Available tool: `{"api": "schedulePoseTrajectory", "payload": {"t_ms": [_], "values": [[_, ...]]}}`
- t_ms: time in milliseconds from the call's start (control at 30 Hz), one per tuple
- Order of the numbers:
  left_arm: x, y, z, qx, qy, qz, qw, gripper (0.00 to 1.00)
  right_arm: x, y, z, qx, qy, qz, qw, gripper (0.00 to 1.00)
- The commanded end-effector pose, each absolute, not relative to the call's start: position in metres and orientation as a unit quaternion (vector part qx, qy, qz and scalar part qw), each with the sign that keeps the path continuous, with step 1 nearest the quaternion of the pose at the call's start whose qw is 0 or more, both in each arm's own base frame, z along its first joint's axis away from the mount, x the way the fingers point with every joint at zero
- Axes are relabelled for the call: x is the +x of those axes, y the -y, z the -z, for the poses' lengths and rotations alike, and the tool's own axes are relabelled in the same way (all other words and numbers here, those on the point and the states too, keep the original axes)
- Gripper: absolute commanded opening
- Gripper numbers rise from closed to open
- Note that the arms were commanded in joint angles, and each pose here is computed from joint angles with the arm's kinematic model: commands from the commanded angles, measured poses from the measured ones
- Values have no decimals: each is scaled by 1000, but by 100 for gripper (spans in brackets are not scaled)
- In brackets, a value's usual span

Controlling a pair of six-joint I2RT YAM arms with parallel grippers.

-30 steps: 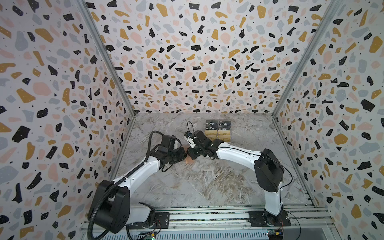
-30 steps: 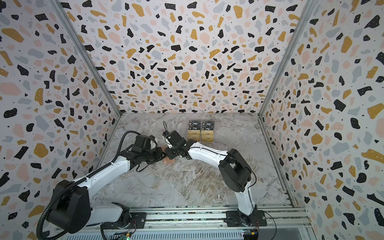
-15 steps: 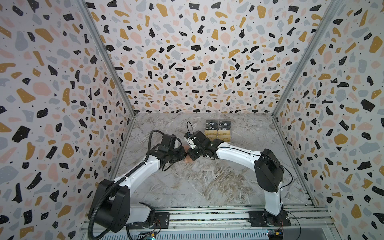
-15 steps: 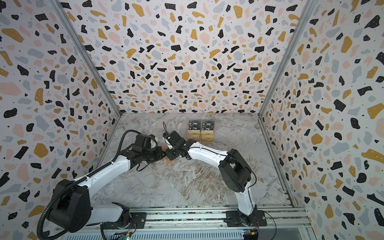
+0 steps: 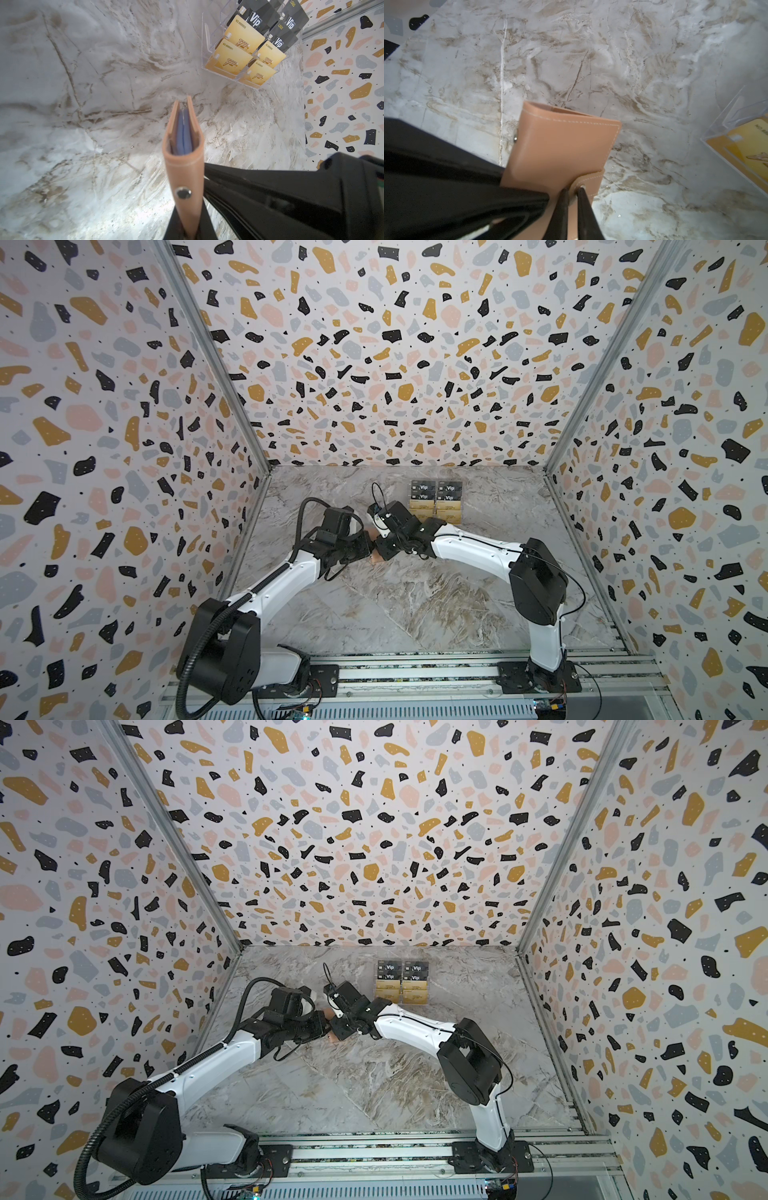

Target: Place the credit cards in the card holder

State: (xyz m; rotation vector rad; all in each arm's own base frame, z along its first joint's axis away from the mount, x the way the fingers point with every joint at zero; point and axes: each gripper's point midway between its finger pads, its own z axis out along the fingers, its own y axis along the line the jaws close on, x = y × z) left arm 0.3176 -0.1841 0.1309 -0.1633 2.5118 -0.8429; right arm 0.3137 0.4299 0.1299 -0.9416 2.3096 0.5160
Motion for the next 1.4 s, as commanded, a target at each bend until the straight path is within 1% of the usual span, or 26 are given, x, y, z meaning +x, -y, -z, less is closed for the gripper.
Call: {"api": "schedulePoseTrajectory", "payload": {"t_ms": [0, 100, 267, 333, 500, 633, 833, 933, 967, 1000, 1067, 1133, 1167, 1200, 1267, 1367], "values": [[322, 212, -175, -3, -882, 377, 283, 0, 313, -425, -126, -353, -869, -173, 300, 0], [323, 210, -171, -7, -886, 369, 281, 0, 320, -407, -137, -330, -868, -177, 326, 0], [323, 212, -173, -3, -880, 378, 286, 0, 328, -382, -138, -314, -876, -202, 306, 0], [322, 215, -174, 2, -876, 388, 285, 0, 325, -379, -144, -313, -871, -227, 304, 0], [315, 216, -177, 22, -874, 391, 288, 0, 332, -365, -172, -275, -857, -302, 314, 0], [312, 214, -189, 26, -860, 408, 306, 0, 332, -360, -181, -282, -853, -311, 310, 0], [308, 213, -201, 41, -848, 427, 312, 0, 330, -349, -197, -277, -848, -327, 313, 0], [305, 218, -211, 57, -833, 451, 316, 0, 333, -339, -214, -267, -839, -354, 314, 36], [304, 219, -216, 61, -828, 458, 319, 0, 336, -332, -224, -261, -837, -358, 322, 44], [306, 219, -219, 62, -825, 457, 325, 0, 336, -328, -234, -259, -831, -361, 334, 47], [314, 215, -222, 50, -827, 446, 339, 0, 331, -323, -274, -265, -795, -374, 398, 50], [318, 219, -230, 49, -815, 463, 345, 0, 319, -325, -306, -276, -758, -410, 426, 51], [318, 222, -234, 51, -810, 471, 345, 0, 311, -331, -318, -289, -740, -436, 422, 50], [319, 223, -237, 54, -807, 474, 347, 0, 303, -338, -325, -305, -724, -464, 410, 49], [321, 224, -246, 59, -802, 479, 353, 0, 280, -358, -334, -338, -683, -532, 369, 41], [316, 233, -265, 85, -783, 506, 352, 0, 255, -378, -339, -372, -633, -595, 326, 36]]}}
